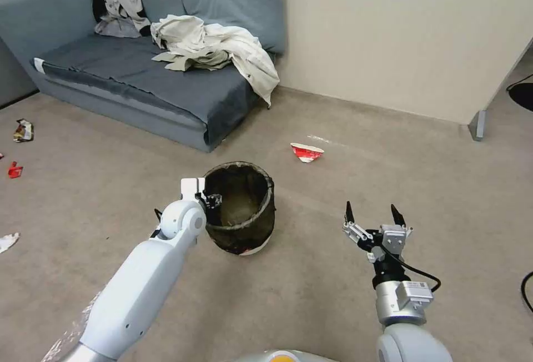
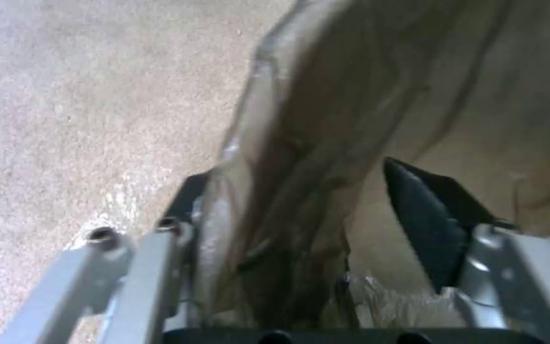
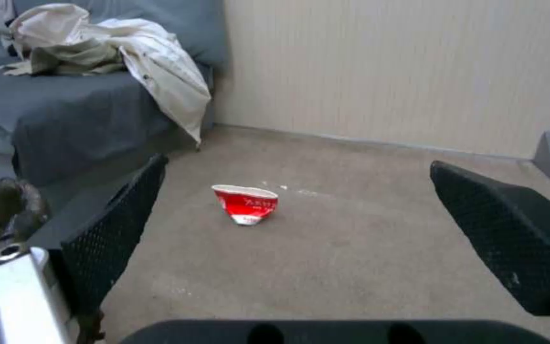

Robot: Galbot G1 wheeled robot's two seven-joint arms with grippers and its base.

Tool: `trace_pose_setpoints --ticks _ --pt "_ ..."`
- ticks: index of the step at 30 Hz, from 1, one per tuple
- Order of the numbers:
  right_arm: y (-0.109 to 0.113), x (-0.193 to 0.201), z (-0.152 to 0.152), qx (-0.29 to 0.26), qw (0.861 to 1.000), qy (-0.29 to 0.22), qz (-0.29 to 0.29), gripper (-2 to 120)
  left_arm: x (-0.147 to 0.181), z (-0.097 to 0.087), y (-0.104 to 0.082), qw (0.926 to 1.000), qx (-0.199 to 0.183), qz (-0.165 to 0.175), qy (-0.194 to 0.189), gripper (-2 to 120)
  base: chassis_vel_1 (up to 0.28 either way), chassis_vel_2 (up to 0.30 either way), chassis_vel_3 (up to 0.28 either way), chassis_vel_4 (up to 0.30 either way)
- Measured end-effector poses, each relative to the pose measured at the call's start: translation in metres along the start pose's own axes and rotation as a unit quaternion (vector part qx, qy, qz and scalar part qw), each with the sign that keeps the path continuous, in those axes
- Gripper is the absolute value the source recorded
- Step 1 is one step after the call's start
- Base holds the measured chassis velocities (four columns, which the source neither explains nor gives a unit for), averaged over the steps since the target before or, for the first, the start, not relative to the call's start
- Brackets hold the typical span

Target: Pick up the trash can from the floor.

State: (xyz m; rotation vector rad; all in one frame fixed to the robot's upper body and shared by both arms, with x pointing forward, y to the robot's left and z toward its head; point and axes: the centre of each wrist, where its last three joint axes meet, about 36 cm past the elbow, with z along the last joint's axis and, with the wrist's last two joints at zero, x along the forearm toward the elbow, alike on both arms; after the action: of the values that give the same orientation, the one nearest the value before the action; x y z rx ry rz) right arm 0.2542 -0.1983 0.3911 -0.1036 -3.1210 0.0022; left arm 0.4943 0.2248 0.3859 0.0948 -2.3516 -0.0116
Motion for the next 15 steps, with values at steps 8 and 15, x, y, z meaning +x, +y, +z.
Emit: trace_pose_setpoints --ticks 8,15 --pt "0.0007 -0.001 0.0019 0.0 1.0 0.001 -0.001 100 0.0023 0.0021 -0.004 1.0 -0.005 0.001 0.0 27 0.0 0.0 0.0 0.0" --pt "0.0012 -0.0015 0.0035 -0.001 1.0 0.002 -0.001 100 0.0065 0.0014 -0.0073 1.0 -0.008 0.004 -0.003 14 0.0 0.0 0.0 0.0"
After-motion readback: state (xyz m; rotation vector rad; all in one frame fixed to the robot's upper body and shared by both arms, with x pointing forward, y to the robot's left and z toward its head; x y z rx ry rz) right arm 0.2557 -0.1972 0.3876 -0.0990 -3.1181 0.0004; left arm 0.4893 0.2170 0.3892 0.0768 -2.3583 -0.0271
